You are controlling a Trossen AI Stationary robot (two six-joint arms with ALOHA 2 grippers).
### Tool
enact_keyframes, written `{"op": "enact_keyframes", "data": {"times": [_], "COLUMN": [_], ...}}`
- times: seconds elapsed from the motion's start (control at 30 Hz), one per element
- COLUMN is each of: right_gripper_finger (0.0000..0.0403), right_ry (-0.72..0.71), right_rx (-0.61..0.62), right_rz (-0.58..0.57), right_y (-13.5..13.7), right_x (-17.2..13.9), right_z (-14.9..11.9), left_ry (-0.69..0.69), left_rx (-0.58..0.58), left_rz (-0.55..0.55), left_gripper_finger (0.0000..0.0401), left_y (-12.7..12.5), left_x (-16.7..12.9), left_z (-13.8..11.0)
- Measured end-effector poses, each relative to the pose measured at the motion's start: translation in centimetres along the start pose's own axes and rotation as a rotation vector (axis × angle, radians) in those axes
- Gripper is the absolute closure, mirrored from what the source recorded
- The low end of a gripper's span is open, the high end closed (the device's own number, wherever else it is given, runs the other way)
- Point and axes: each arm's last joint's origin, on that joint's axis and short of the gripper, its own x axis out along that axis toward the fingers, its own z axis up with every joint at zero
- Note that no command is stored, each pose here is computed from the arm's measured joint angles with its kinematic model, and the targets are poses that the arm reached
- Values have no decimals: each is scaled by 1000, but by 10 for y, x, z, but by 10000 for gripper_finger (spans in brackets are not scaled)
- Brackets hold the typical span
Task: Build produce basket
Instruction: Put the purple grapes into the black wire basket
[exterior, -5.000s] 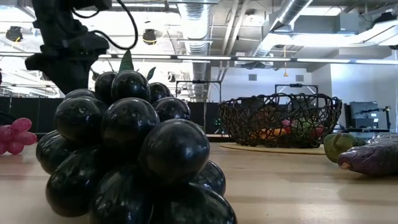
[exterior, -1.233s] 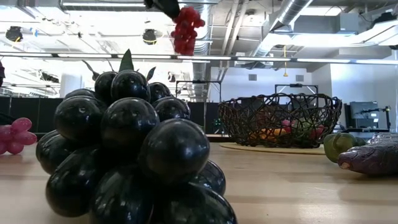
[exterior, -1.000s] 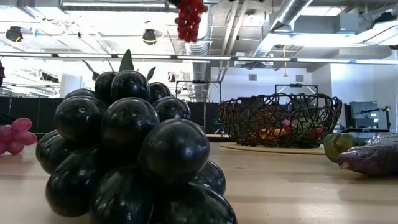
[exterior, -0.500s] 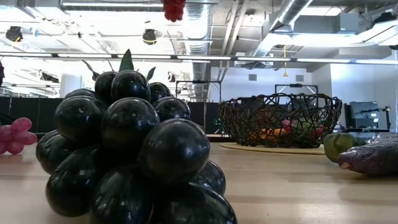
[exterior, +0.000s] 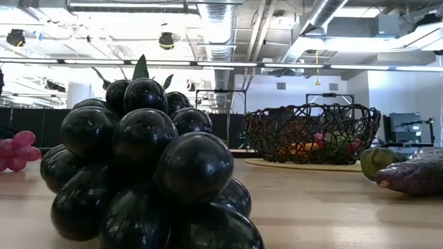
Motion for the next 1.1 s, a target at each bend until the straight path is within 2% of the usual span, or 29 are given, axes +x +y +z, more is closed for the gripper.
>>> {"op": "enact_keyframes", "data": {"times": [0.2,0.5,0.77,1.1], "right_gripper_finger": [154,143,143,143], "right_ry": [-22,-74,-166,-198], "right_rx": [-63,-54,-32,46], "right_rz": [-144,-131,-95,-107], "right_y": [17,41,61,60], "right_x": [4,17,4,7], "right_z": [8,14,26,28], "left_ry": [-16,-9,-11,-10], "left_rx": [-50,-61,-66,-65], "left_rz": [-49,-46,-23,-22], "left_gripper_finger": [401,401,401,401], "left_y": [3,3,4,4], "left_x": [-9,-9,-9,-8], "left_z": [-3,-4,-4,-3]}}
